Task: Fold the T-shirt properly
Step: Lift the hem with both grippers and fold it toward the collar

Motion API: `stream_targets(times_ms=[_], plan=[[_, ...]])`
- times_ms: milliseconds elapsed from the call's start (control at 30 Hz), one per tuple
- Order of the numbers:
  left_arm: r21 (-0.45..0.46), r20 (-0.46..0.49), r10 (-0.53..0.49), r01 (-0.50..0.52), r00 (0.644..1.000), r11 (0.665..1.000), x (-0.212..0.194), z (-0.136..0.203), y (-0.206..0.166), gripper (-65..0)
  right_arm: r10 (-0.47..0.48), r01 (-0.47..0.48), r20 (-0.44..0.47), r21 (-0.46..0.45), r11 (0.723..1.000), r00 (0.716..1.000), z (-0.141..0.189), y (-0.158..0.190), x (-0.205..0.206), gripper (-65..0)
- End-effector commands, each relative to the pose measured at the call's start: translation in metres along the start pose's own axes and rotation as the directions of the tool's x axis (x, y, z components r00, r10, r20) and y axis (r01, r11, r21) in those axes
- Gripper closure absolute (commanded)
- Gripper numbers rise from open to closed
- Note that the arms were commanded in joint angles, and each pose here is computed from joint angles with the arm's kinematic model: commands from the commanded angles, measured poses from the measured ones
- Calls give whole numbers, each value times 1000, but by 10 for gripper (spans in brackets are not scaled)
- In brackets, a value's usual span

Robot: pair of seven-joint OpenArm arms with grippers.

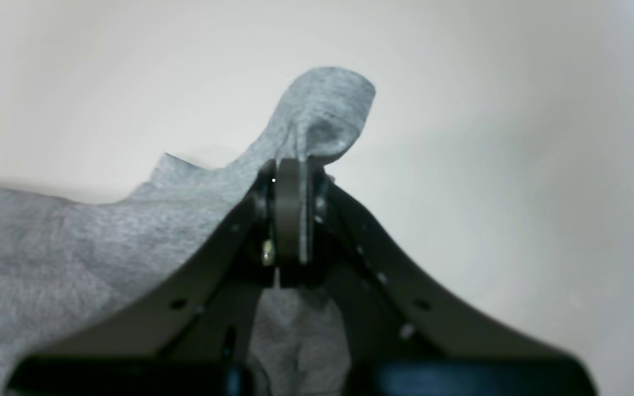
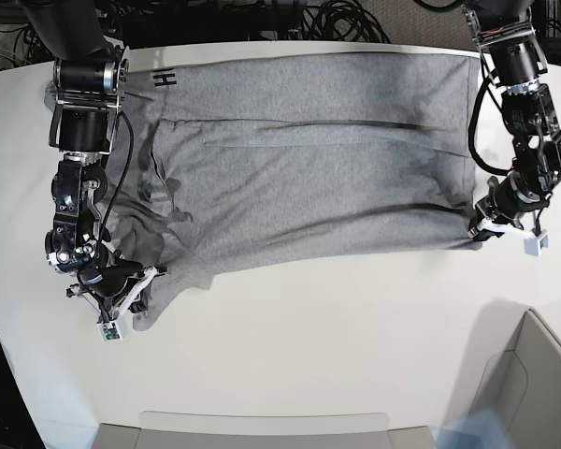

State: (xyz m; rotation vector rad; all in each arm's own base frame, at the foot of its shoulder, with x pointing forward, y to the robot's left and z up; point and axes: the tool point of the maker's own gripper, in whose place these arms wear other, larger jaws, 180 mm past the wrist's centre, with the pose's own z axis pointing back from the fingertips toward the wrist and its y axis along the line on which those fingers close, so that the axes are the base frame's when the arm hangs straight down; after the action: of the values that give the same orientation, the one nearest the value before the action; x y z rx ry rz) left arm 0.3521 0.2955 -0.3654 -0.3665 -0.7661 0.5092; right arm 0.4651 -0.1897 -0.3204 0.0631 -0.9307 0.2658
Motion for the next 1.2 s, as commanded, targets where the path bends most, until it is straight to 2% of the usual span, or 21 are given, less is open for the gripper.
stream_targets(times_ms=[0,167,467,700,1067,1167], plan=[[-15,57,-20,21,998,1000,23,8,-6,0,16,-15,87,-11,1000,996,7,-7,33,0],[-16,51,-22,23,998,1000,22,8,-6,0,25,-23,122,-19,1000,992,11,-9,48,0],[4,34,-10,9,999,1000,12,11,5,0,99,-92,212,-41,995,972,40,4,67,0],[-1,44,-58,58,997,998,8,22,-1,0,89,-86,100,-37,996,991,38,5,35,0],[29,-5,-20,20,1000,999,1,39,16,0,119,-117,70,-22,993,990,56,25,-5,0],[30,-16,-19,19,1000,999,1,44,17,0,102,-99,63,-42,994,993,65,19,-16,0]])
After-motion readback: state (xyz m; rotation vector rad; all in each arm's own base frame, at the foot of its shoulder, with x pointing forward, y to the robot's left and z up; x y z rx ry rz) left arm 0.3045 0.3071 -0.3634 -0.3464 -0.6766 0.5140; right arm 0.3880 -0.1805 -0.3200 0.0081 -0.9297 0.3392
